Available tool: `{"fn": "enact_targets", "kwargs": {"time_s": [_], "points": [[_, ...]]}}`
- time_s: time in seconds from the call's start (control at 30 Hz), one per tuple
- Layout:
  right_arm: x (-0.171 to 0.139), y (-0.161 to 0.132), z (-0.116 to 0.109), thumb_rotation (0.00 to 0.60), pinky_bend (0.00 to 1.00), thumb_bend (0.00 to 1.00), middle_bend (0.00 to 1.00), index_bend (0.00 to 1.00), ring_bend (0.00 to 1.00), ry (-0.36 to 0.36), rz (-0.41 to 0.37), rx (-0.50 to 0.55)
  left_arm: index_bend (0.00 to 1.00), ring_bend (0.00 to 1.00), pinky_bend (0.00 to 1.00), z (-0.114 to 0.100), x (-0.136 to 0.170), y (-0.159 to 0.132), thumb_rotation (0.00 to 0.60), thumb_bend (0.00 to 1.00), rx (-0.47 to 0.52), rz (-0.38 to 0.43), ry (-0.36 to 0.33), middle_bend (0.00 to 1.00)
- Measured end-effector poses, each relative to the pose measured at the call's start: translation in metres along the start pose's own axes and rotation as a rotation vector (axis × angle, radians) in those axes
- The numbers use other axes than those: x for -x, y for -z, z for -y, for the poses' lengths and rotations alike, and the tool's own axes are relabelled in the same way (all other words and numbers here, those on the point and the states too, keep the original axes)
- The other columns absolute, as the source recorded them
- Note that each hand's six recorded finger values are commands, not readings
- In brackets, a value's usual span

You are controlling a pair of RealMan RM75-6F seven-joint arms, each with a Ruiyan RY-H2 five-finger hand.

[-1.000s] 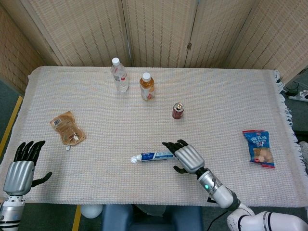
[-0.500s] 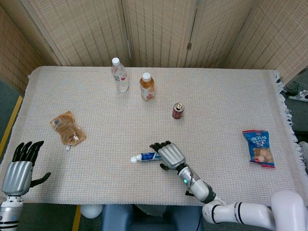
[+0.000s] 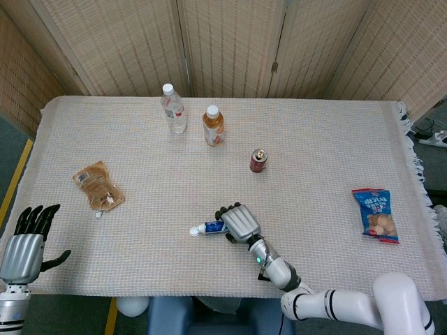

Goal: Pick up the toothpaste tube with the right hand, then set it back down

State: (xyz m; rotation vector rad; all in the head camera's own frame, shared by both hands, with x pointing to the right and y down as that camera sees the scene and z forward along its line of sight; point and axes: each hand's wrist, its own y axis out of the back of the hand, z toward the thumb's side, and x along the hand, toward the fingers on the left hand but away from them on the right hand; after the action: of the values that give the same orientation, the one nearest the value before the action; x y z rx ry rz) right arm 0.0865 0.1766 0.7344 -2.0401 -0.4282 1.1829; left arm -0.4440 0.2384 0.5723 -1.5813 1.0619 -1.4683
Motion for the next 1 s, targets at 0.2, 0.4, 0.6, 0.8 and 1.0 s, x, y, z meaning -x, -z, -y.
{"fn": "enact_targets", "kwargs": {"time_s": [0.2, 0.4, 0.6, 0.8, 1.0], "points": [[0.004, 0.000, 0.003, 0.600, 0.34, 0.40, 0.42, 0.47, 0.43, 0.000, 0.009, -0.012, 0.10, 0.10, 0.00, 0.001, 0.000, 0.001, 0.600, 0.21, 0.000, 0.001, 0.002, 0.15], [0.008, -0.004, 0.005, 0.600, 0.43, 0.62, 0.50, 0.58, 0.52, 0.004, 0.010, -0.020, 0.10, 0.10, 0.00, 0.000, -0.002, 0.001, 0.600, 0.21, 0.001, 0.005, -0.004, 0.15], [0.009, -0.006, 0.001, 0.600, 0.55, 0.87, 0.57, 0.67, 0.61, 0.019, -0.007, -0.002, 0.10, 0.10, 0.00, -0.005, -0.007, -0.003, 0.600, 0.21, 0.016, 0.035, -0.017, 0.15], [0.005, -0.003, -0.013, 0.600, 0.58, 0.94, 0.59, 0.70, 0.63, 0.052, -0.038, 0.069, 0.10, 0.10, 0.00, -0.010, -0.018, -0.017, 0.600, 0.21, 0.055, 0.100, -0.021, 0.15], [-0.001, 0.003, -0.030, 0.600, 0.60, 0.95, 0.61, 0.72, 0.66, 0.083, -0.081, 0.232, 0.09, 0.11, 0.00, -0.016, -0.035, -0.042, 0.600, 0.21, 0.107, 0.200, -0.022, 0.15]]}}
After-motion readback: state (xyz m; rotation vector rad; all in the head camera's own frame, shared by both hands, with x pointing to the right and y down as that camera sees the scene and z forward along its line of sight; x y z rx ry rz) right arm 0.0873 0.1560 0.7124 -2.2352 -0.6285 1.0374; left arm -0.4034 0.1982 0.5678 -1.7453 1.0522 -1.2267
